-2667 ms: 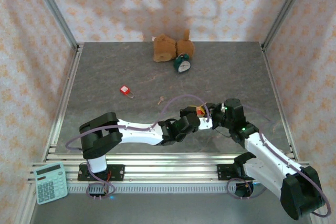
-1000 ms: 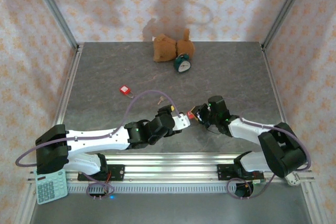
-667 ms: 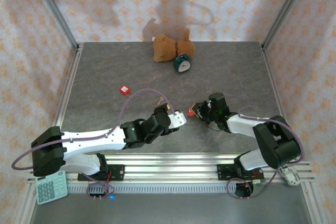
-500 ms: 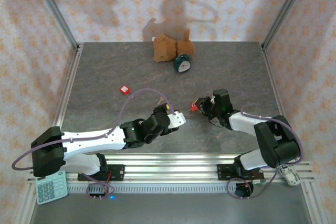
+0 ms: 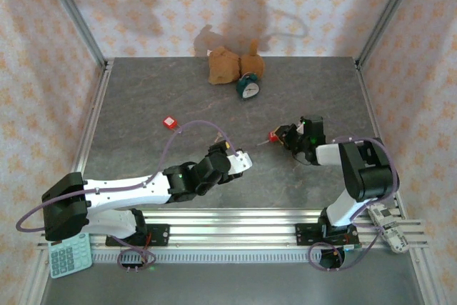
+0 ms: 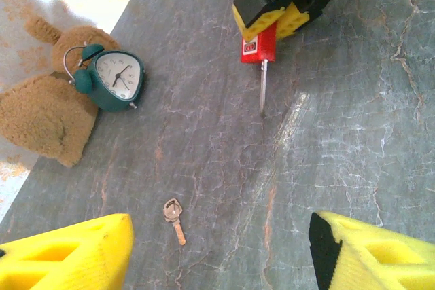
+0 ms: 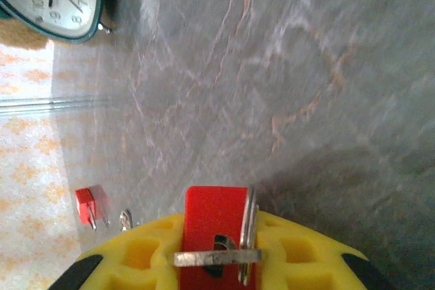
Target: Unlock with the key
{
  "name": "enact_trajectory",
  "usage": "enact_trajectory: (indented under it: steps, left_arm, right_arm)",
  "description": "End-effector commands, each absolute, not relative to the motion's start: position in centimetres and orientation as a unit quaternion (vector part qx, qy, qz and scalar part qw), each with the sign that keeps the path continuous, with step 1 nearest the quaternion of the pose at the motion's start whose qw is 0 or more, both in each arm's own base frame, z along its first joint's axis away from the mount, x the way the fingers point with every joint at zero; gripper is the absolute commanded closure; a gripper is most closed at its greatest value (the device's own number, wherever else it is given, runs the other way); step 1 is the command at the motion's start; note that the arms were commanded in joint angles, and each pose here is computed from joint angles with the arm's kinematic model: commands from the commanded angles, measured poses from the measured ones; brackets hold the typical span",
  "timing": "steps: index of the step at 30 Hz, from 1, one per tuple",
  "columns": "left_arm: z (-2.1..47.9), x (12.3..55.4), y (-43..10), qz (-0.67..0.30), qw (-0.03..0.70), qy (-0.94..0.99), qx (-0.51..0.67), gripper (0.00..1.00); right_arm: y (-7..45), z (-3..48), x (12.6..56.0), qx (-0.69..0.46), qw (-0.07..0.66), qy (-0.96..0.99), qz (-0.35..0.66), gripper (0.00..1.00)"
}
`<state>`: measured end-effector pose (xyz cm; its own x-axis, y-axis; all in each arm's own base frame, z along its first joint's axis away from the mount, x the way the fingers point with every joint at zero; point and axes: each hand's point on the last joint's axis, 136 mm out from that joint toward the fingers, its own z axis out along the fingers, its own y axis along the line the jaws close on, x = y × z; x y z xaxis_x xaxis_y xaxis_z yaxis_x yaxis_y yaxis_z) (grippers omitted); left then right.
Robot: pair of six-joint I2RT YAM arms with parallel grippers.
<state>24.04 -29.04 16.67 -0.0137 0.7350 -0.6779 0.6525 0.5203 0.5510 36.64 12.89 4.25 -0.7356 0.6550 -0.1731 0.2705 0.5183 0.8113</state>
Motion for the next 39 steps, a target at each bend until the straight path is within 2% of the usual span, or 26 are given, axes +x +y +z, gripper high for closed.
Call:
enact_trajectory:
  steps: [1, 13, 17, 19, 22, 27, 30, 33, 36, 39]
  left_arm:
    - [18.1, 24.4, -28.3, 0.045, 0.527, 0.709, 0.466, 0.30]
    - [18.0, 24.8, -28.7, 0.053, 0.527, 0.703, 0.474, 0.30]
    - [17.8, 24.9, -28.8, 0.055, 0.528, 0.703, 0.473, 0.30]
    - [17.6, 24.8, -28.8, 0.053, 0.527, 0.704, 0.473, 0.30]
    - [17.6, 24.7, -28.8, 0.050, 0.527, 0.705, 0.472, 0.30]
    - [18.0, 24.5, -28.2, 0.047, 0.532, 0.706, 0.465, 0.30]
    - [18.3, 24.5, -27.7, 0.048, 0.539, 0.707, 0.456, 0.30]
    - [19.5, 24.9, -26.9, 0.056, 0.558, 0.710, 0.427, 0.29]
    - [21.5, 26.0, -25.1, 0.088, 0.595, 0.712, 0.362, 0.28]
    - [23.2, 27.2, -22.4, 0.131, 0.619, 0.719, 0.286, 0.21]
  right_arm:
    - [12.2, 4.9, 38.0, 0.259, 0.263, 0.833, 0.413, 0.80]
    - [10.5, 5.2, 39.7, 0.264, 0.275, 0.826, 0.415, 0.75]
    - [9.7, 4.0, 38.9, 0.268, 0.272, 0.840, 0.384, 0.65]
    - [9.3, 3.6, 38.5, 0.272, 0.265, 0.846, 0.374, 0.64]
    - [8.7, 3.5, 38.1, 0.285, 0.264, 0.847, 0.363, 0.55]
    - [6.3, 3.2, 36.6, 0.325, 0.254, 0.862, 0.296, 0.42]
    - [5.0, 3.5, 35.5, 0.339, 0.254, 0.869, 0.256, 0.37]
    - [3.7, 4.4, 34.3, 0.343, 0.262, 0.875, 0.218, 0.35]
    - [3.8, 6.5, 33.4, 0.335, 0.274, 0.874, 0.221, 0.34]
    - [4.5, 8.8, 32.3, 0.324, 0.281, 0.869, 0.245, 0.34]
